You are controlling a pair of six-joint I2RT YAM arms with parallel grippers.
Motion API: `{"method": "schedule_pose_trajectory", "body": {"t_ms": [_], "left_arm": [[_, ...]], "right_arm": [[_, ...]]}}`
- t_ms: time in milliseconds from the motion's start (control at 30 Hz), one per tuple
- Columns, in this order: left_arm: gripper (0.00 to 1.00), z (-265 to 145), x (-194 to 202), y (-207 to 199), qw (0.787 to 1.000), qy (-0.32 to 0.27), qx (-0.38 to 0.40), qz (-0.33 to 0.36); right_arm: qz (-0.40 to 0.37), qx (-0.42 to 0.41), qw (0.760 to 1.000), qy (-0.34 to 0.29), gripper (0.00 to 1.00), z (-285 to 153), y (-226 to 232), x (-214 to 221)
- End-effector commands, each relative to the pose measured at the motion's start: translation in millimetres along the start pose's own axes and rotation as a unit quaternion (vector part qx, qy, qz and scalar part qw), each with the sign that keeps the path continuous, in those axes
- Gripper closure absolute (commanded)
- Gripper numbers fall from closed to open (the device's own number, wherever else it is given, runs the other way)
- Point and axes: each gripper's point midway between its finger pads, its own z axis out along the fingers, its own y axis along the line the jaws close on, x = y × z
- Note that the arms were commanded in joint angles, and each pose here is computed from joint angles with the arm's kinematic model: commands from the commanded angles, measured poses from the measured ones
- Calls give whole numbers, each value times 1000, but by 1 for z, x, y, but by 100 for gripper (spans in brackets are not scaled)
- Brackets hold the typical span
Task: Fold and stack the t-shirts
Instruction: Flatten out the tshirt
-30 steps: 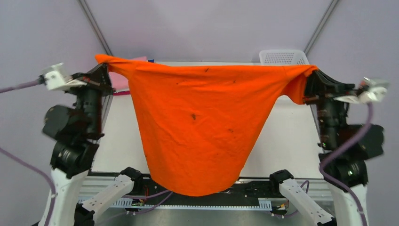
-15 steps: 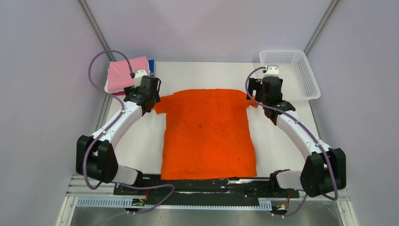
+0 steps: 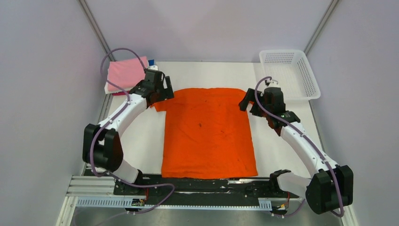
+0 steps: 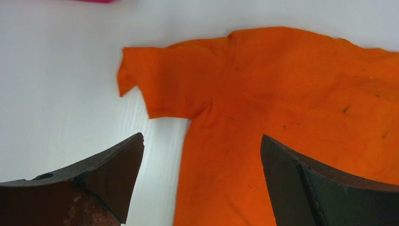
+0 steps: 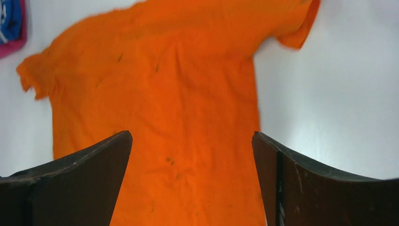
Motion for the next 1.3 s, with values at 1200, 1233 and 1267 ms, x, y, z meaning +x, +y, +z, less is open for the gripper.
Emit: {"method": "schedule_pose_trajectory", "body": {"t_ms": [1200,1233,1267], "left_arm": [[0,-95,156,-135,934,162,312,60],[0,-102,144,-135,937,143,312,61],[0,-101,140,-123,947,135,285,67]], "right_arm": [[-44,98,988,108,0,271,2,-46],[-47,102,989,99,0,263,3,-55],[-48,106,989,91,0,252,3,-63]]}}
